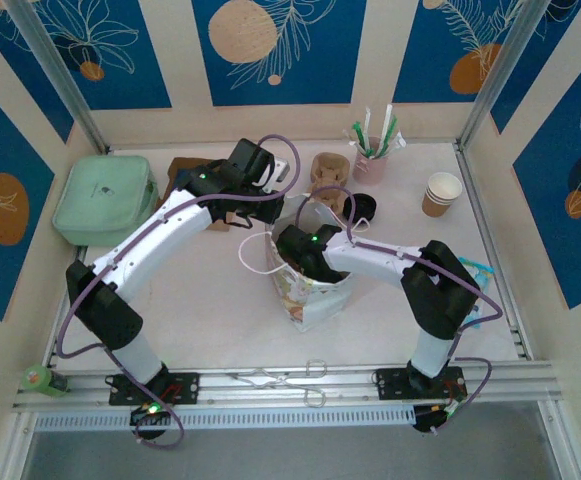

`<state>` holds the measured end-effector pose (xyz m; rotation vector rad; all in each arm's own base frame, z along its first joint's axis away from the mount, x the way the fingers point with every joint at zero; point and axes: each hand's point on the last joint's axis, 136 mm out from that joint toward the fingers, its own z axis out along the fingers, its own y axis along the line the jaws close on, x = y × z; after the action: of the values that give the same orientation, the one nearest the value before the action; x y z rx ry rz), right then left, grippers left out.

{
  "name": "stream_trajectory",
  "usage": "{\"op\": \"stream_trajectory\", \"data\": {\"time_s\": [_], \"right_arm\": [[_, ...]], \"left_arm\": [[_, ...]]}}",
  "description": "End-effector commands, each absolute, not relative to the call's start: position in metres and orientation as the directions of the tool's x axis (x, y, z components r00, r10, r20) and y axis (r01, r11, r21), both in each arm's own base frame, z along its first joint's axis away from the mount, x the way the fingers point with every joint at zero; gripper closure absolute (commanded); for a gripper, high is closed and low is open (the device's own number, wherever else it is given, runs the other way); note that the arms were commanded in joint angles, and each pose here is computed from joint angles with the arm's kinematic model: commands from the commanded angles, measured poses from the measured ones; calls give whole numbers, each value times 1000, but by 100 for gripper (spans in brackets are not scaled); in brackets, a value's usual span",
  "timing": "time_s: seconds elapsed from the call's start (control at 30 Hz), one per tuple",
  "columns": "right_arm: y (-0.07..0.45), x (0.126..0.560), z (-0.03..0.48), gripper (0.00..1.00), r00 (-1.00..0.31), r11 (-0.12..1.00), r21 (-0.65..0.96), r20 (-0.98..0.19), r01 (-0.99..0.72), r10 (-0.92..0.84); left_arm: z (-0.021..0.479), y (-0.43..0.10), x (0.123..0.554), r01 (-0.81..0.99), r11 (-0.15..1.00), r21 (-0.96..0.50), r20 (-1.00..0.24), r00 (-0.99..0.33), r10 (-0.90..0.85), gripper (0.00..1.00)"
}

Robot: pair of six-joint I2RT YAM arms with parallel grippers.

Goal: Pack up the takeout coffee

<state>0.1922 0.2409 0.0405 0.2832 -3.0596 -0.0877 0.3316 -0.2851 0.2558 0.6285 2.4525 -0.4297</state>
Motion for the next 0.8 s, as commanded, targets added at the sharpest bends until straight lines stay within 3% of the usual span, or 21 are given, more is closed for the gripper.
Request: {"op": "stream_trajectory", "data": {"time_s": [0.0, 0.33, 0.77], "right_arm": [[229, 193, -51, 0, -979, 985, -4, 115, -170, -168], [236, 196, -38, 1, -978, 982, -22, 98, -188, -185], [245, 201, 23, 1, -977, 978, 6, 29, -210, -210]], "left_arm": [[261, -287, 327, 528, 832, -170, -606, -722, 334, 88], [264, -287, 327, 530, 830, -170, -613, -717, 332, 88], [265, -285, 325, 529, 832, -169, -615, -716, 330, 87]]}}
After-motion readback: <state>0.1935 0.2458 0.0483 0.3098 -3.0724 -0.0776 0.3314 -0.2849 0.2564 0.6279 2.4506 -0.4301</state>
